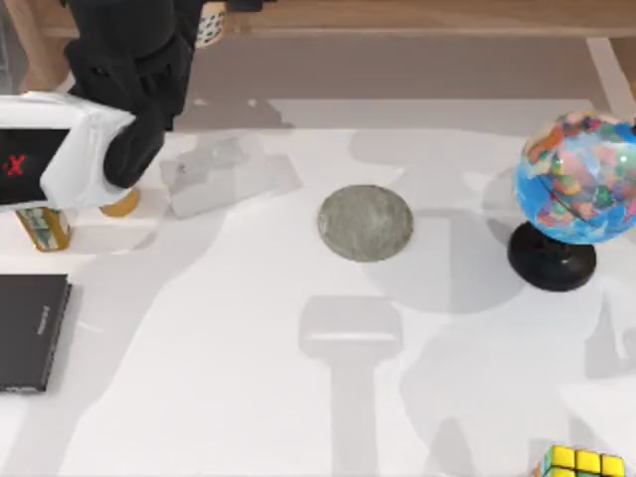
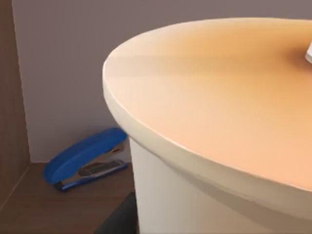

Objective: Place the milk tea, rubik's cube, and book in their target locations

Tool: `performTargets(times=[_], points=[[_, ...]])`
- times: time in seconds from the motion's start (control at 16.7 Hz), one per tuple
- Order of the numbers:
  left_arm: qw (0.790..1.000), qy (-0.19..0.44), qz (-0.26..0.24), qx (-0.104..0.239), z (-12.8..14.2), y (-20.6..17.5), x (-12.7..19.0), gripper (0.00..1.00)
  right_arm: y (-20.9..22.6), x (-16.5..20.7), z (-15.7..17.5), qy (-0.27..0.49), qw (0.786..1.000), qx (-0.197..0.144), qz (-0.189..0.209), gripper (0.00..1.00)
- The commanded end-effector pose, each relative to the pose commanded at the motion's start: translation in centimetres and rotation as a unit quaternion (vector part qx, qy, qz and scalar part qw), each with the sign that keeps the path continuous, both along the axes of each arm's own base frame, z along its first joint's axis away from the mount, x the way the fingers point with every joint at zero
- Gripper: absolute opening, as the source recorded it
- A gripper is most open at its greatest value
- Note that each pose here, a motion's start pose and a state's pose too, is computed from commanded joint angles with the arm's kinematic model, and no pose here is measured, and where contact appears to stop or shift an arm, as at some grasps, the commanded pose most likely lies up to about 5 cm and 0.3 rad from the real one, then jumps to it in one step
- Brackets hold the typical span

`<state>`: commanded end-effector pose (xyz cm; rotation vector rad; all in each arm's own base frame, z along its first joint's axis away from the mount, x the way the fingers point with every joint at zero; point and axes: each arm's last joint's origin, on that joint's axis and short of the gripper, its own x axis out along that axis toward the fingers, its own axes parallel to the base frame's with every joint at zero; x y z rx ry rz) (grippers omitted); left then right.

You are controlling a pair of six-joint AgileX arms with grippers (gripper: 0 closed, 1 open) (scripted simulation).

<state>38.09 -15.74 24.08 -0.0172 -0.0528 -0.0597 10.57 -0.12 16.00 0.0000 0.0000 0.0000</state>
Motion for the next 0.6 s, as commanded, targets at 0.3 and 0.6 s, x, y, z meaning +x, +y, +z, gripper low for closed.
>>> performTargets(times=[0.3,0.6], points=[[1.0,0.017,-0.024,0.001,-3.5,-9.1,-3.4,0.0,0.0,0.0,0.0,0.0,1.0,0.0,0.0,1.0],[0.998,0.062,-0.006,0.006,-8.6,-15.5,-7.4,0.0,0.0,0.0,0.0,0.0,1.0,0.0,0.0,1.0]])
